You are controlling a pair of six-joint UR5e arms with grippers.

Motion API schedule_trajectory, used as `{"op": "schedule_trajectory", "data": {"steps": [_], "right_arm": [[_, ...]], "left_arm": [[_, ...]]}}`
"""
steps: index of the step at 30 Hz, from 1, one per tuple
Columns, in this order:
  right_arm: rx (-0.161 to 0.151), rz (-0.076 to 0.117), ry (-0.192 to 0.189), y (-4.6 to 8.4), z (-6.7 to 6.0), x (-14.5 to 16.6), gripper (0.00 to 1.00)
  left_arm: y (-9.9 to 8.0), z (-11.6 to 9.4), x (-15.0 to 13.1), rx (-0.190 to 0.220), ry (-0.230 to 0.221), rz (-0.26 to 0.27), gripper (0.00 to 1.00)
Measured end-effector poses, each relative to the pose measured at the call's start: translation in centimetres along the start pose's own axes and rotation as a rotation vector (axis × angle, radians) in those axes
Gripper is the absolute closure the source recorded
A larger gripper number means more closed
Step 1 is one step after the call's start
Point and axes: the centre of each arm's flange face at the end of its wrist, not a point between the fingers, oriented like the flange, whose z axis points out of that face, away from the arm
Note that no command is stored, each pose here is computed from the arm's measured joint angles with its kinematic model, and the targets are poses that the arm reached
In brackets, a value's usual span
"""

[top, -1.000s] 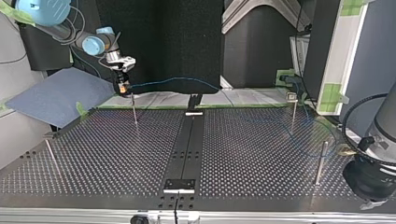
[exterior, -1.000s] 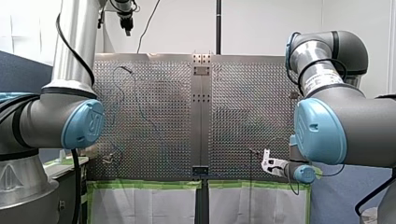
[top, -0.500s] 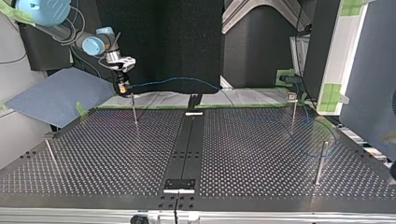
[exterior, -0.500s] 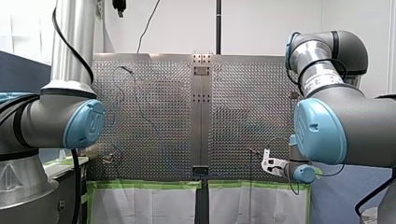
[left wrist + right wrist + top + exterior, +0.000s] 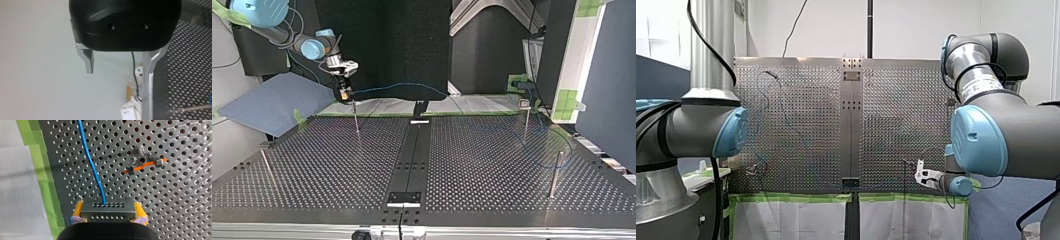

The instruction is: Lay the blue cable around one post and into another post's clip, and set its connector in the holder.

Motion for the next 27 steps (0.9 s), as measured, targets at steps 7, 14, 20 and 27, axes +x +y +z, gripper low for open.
{"op": "schedule_trajectory", "data": {"steps": [7, 14, 20, 27], "right_arm": [[0.004, 0.000, 0.000, -0.2, 0.0, 0.0, 0.98], [0.011, -0.002, 0.004, -0.5, 0.4, 0.1, 0.98], [0.016, -0.004, 0.004, -0.8, 0.5, 0.1, 0.98], [0.023, -0.005, 0.003, -1.2, 0.6, 0.0, 0.98]], "left_arm": [[0.1, 3.5, 2.0, 0.010, 0.124, 0.062, 0.00], [-0.9, 5.5, 4.3, 0.000, 0.226, 0.135, 0.00], [-1.4, 5.7, 5.6, -0.022, 0.252, 0.147, 0.00], [-3.0, 4.5, 6.5, 0.014, 0.219, 0.109, 0.00]]}}
